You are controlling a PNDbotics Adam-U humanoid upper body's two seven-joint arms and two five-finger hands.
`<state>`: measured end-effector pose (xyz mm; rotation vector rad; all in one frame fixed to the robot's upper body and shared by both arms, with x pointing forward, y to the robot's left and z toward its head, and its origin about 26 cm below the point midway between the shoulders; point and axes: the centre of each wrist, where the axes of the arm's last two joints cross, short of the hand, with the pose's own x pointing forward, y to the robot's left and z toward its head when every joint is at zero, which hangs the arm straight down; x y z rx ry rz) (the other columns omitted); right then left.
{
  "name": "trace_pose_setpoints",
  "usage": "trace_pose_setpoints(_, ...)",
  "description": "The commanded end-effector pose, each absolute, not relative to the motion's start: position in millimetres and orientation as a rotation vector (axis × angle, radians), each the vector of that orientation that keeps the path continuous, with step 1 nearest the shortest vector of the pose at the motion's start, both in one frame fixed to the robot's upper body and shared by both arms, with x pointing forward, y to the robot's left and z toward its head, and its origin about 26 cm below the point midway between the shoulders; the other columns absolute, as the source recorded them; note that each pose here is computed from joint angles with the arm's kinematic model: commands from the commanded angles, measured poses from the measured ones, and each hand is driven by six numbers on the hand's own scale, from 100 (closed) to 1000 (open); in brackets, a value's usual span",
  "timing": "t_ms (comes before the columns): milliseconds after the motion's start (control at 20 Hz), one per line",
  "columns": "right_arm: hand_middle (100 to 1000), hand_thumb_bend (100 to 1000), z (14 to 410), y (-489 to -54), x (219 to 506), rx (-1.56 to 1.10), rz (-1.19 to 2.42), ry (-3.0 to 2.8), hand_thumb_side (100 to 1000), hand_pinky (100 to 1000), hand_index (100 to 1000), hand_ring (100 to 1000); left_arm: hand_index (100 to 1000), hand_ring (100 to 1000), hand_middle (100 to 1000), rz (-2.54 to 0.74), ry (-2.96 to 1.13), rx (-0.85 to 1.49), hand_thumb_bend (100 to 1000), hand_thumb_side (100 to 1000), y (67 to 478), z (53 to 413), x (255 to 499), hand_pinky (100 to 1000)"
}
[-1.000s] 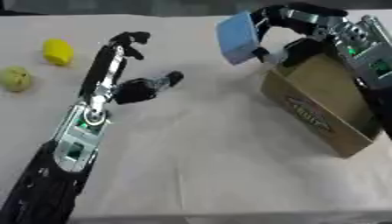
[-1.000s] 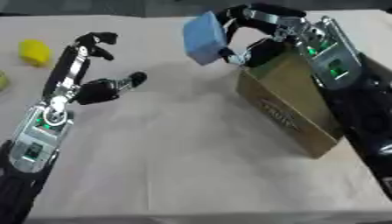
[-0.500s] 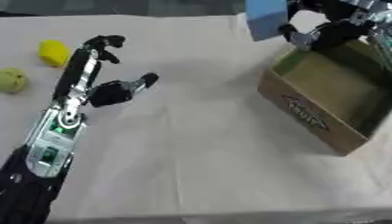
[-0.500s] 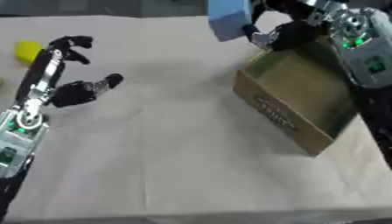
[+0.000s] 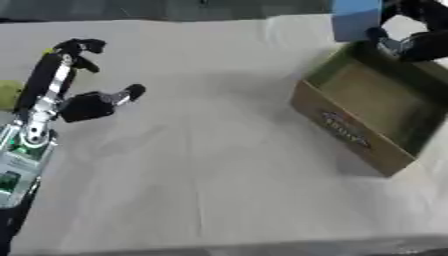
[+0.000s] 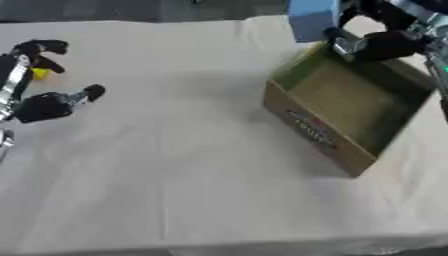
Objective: Pick up the objects with one hand, pass them to the other hand, and then place them into the box on the other side of the table.
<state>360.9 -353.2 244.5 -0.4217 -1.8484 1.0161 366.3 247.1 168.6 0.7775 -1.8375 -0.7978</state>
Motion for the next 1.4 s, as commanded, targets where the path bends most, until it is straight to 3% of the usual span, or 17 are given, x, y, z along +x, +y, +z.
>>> trace_pose_setpoints(50,341,100,256.0,-367.4,352.2,-0.531,1.015,-1.846,133,932,420,650,849,629,739,-0.770,-1.862,0.842,697,513,263.6,186.4,360.3,793)
trace_pose_setpoints(150,342,100,247.6,-374.1,350.0,-0.557,1.000,-1.817,100,931,420,651,848,627,738,-0.750,-1.858,0.864,696,506,270.2,187.9,357.5,793)
trace_pose_setpoints(200,343,100,243.7,-377.3,349.0,-0.571,0.994,-1.804,136,931,421,652,847,625,738,-0.737,-1.859,0.875,697,508,273.2,189.1,356.2,792)
trace_pose_setpoints(250,344,100,239.3,-380.6,348.0,-0.586,0.987,-1.790,100,931,423,652,845,624,737,-0.720,-1.862,0.885,667,521,276.0,190.5,354.8,792)
trace_pose_setpoints(300,344,100,234.7,-384.0,347.3,-0.601,0.979,-1.774,138,930,425,652,843,623,737,-0.702,-1.867,0.894,694,506,278.3,191.8,353.4,792)
trace_pose_setpoints(750,360,100,198.4,-404.7,342.3,-0.702,0.944,-1.660,133,928,442,663,842,614,736,-0.590,-1.919,0.920,678,491,283.9,199.0,345.1,790)
trace_pose_setpoints(1400,374,100,184.2,-412.4,345.1,-0.756,0.948,-1.613,129,926,460,675,843,612,738,-0.587,-1.933,0.915,672,494,282.0,200.2,341.8,790)
